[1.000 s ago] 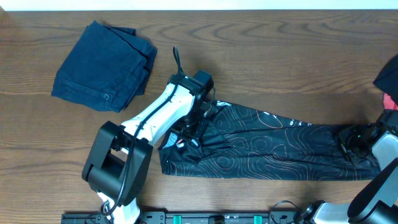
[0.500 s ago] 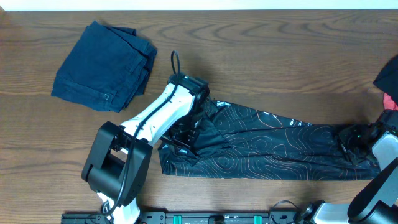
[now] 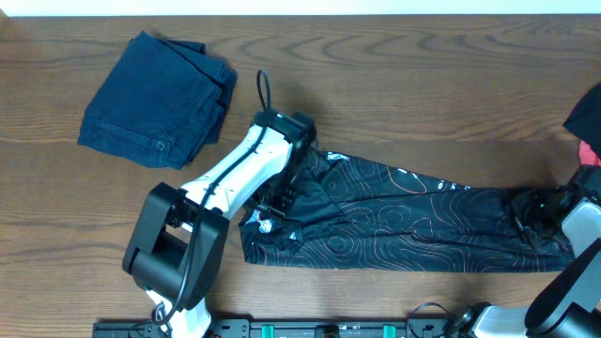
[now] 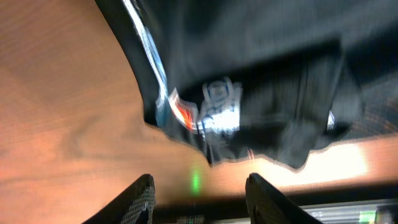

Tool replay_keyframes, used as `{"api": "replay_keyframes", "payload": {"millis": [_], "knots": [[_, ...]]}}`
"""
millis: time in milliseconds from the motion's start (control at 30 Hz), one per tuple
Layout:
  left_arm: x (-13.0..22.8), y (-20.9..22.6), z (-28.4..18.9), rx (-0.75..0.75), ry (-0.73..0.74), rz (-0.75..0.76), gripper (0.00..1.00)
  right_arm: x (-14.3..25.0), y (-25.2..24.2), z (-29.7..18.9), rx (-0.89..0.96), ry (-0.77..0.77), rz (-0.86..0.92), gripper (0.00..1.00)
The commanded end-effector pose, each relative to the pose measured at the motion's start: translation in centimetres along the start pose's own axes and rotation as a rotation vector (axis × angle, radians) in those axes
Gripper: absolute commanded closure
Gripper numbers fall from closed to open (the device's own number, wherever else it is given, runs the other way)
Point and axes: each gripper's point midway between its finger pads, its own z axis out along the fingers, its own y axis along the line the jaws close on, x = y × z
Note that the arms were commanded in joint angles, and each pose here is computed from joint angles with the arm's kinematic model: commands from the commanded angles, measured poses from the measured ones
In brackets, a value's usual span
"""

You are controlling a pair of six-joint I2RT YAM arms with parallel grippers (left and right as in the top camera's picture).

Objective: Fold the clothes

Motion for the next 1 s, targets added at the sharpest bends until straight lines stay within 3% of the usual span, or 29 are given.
{"api": "replay_keyframes", "payload": {"millis": [0, 233, 500, 800, 967], "knots": [[-1.8, 0.0, -0.6, 0.049, -0.082, -0.057, 0.5, 2.7, -2.3, 2.2, 0.088, 0.081, 0.013, 0.59], [-9.4, 0.1, -2.4, 0.087, -0.397, -0.082, 0.33, 2.7, -2.2, 2.2, 0.082, 0.082, 0.008, 0.57], [-14.7, 4.7, -4.2, 0.106, -0.616, -0.203, 0.3, 3.2, 0.0, 2.2, -0.046, 0.117, -0.084, 0.57], [-15.3, 5.0, -0.1, 0.254, -0.517, -0.23, 0.41, 3.0, 0.7, 2.2, -0.083, 0.114, -0.114, 0.57], [-16.1, 5.0, 1.1, 0.248, -0.514, -0.212, 0.64, 3.0, 0.7, 2.2, -0.083, 0.114, -0.114, 0.57]]}}
